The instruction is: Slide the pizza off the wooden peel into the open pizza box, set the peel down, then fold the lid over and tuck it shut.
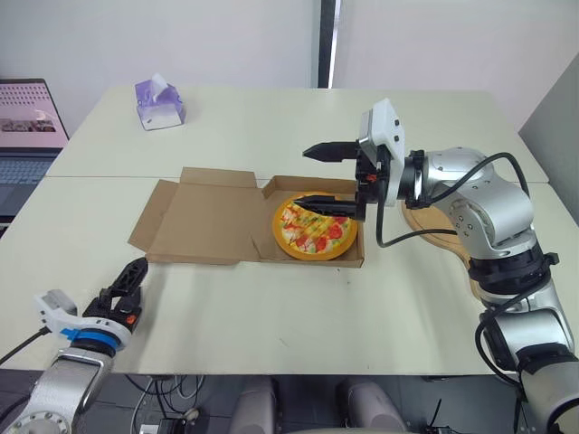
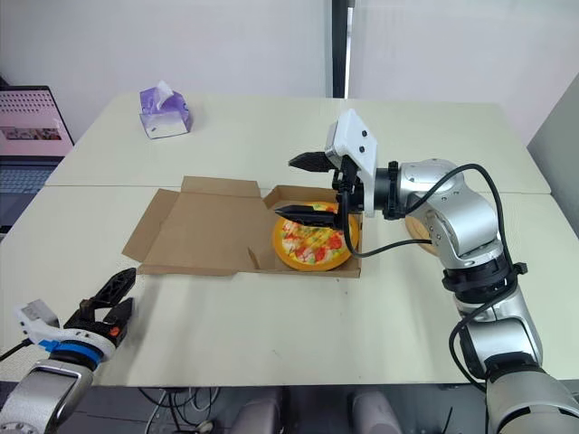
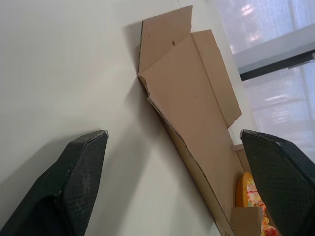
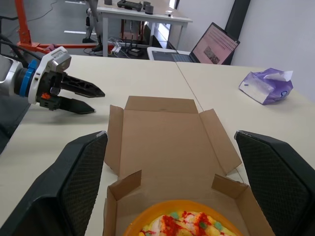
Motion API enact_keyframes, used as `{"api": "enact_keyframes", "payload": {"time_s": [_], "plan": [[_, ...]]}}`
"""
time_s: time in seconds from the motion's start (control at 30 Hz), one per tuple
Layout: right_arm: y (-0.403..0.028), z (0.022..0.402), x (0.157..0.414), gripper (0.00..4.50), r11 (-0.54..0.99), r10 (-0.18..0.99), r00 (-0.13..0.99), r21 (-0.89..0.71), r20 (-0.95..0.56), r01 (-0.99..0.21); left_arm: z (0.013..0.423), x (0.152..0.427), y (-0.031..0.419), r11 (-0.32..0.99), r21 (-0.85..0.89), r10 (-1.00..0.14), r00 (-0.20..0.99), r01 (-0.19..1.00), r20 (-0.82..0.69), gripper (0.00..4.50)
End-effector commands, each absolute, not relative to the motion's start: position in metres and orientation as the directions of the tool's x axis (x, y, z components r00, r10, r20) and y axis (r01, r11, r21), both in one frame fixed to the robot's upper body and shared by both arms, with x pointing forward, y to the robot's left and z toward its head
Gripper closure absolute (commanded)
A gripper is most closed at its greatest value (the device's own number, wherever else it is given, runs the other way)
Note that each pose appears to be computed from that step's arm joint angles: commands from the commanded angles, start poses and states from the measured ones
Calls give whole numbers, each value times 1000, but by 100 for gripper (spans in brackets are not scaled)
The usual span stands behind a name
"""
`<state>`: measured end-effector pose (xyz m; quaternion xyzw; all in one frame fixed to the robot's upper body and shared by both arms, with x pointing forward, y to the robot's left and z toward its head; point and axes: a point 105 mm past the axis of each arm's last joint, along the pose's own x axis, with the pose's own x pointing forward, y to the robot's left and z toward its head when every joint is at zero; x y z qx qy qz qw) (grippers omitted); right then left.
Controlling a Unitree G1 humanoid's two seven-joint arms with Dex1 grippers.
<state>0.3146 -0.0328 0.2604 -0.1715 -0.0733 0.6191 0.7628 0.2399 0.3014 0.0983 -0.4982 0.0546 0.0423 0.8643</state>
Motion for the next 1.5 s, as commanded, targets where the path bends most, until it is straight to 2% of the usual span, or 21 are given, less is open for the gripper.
{"api": "enact_keyframes", "payload": {"time_s": [0.03,0.33,0.6,0.7,0.77,1.13,1.3,1.4,1.5], "plan": [[-36,272,310,5,192,968,241,-403,-74,-895,102,245,304,528,-843,-2,993,-101,-120,0],[-37,273,309,5,196,966,247,-406,-77,-893,105,261,299,530,-846,-57,993,-59,-105,0],[-37,274,310,5,205,963,258,-416,-73,-886,105,273,298,531,-845,-56,993,-61,-107,0],[-36,275,310,0,209,963,260,-420,-69,-883,100,273,294,527,-847,-63,990,-71,-123,56],[-35,276,309,0,211,963,261,-420,-66,-883,99,273,292,524,-849,-64,990,-71,-123,110],[-34,274,305,0,209,965,257,-412,-62,-887,98,275,298,504,-859,-41,991,-93,-131,436],[-36,273,306,0,222,962,268,-409,-59,-885,104,275,302,518,-851,-20,994,-82,-108,447],[-41,271,313,0,252,951,303,-410,-62,-876,125,274,308,560,-828,0,1000,-23,-28,447],[-51,268,331,0,299,931,358,-419,-69,-858,147,273,303,628,-777,-38,999,53,38,447]]}}
